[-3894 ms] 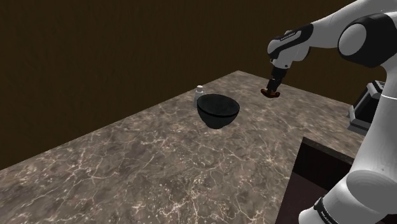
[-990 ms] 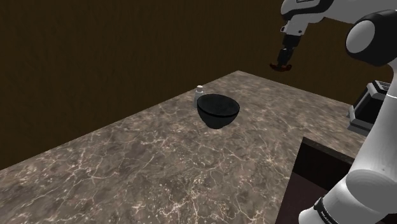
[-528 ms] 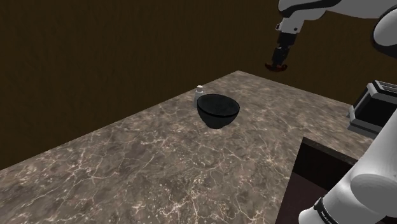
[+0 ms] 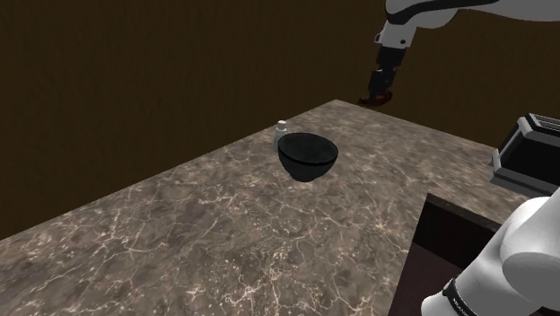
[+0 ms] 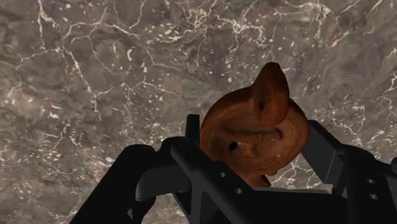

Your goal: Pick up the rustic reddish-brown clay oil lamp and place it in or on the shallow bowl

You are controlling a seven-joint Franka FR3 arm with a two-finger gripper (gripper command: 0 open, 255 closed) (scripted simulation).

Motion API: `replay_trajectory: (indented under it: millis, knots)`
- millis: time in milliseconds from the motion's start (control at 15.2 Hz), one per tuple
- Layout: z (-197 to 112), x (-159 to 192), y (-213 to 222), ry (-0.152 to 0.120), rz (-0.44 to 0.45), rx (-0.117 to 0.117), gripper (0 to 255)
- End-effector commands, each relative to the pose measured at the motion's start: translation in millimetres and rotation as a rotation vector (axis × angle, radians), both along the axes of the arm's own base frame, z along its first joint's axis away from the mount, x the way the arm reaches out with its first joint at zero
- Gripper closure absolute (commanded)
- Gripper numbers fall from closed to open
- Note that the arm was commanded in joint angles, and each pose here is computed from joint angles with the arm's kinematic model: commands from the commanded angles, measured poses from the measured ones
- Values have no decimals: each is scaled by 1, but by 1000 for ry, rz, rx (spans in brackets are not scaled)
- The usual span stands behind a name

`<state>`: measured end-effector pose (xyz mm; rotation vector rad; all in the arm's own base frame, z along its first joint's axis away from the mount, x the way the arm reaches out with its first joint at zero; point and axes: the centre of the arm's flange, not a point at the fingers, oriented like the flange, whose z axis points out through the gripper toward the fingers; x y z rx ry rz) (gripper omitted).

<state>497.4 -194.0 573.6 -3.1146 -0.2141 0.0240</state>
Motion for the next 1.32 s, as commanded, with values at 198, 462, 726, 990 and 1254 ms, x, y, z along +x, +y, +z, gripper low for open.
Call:
replay_trajectory:
  millis: [198, 462, 726, 990, 1254]
  knots:
    - [2, -5, 67, 0, -2, -1, 255]
    - [2, -8, 120, 0, -2, -1, 255]
    - [2, -11, 172, 0, -2, -1, 255]
    - [2, -15, 225, 0, -2, -1, 255]
    - [2, -18, 278, 0, -2, -1, 255]
